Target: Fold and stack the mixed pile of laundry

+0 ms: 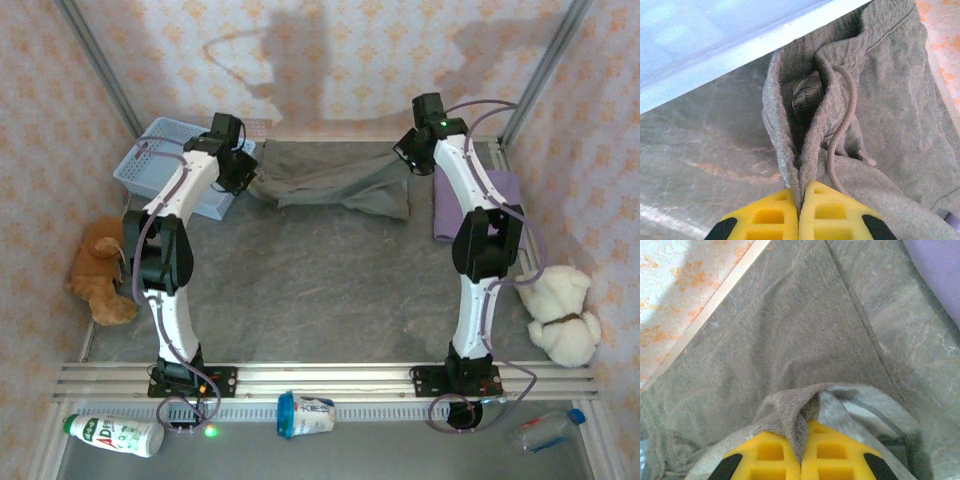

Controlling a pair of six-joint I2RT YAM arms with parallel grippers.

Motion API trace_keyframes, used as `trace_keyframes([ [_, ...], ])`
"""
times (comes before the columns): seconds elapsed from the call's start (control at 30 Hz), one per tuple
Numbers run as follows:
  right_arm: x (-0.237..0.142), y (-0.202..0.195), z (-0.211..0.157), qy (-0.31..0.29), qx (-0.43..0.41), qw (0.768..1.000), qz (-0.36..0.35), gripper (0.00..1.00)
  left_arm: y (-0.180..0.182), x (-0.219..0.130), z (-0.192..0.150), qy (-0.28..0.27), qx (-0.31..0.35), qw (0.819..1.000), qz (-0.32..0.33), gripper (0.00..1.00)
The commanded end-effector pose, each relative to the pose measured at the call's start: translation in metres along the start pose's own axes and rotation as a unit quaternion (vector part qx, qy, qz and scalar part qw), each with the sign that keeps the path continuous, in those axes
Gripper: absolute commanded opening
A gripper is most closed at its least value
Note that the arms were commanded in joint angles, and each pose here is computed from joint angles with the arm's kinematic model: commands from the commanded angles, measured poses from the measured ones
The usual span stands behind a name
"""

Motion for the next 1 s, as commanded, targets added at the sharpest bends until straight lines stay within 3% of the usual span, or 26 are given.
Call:
trace_keyframes([
  [0.0, -0.016, 0.004, 0.004, -0.005, 0.008, 1.000, 0.009, 0.00, 0.009, -0.008, 0.002, -0.002, -0.007, 1.000, 0.027, 0.00],
  [0.2, -0.039, 0.001, -0.008, 0.017, -0.011, 0.999, 0.031, 0.00, 0.018, -0.015, -0.016, 0.023, 0.005, 1.000, 0.004, 0.00],
  [0.33, -0.063, -0.022, -0.029, 0.027, -0.031, 0.999, 0.024, 0.00, 0.037, -0.036, -0.037, 0.030, 0.020, 0.999, 0.001, 0.00],
  [0.77, -0.121, -0.183, -0.158, 0.092, -0.034, 0.994, -0.047, 0.00, 0.151, -0.075, -0.157, 0.080, 0.035, 0.994, 0.065, 0.00],
  [0.97, -0.160, -0.240, -0.183, 0.083, -0.005, 0.996, -0.034, 0.00, 0.191, -0.101, -0.200, 0.065, 0.013, 0.996, 0.059, 0.00],
])
Point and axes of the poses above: each hand's point on the last joint's axis, 136 mm out from that joint toward the fingers, its own x axis out along the fingers, its own y axis along the line the jaws close on, z = x × y, the point moved 6 cm from there along -x, back along the fingers, and after that the axes turned 9 degrees about x, right-handed, at the moved point
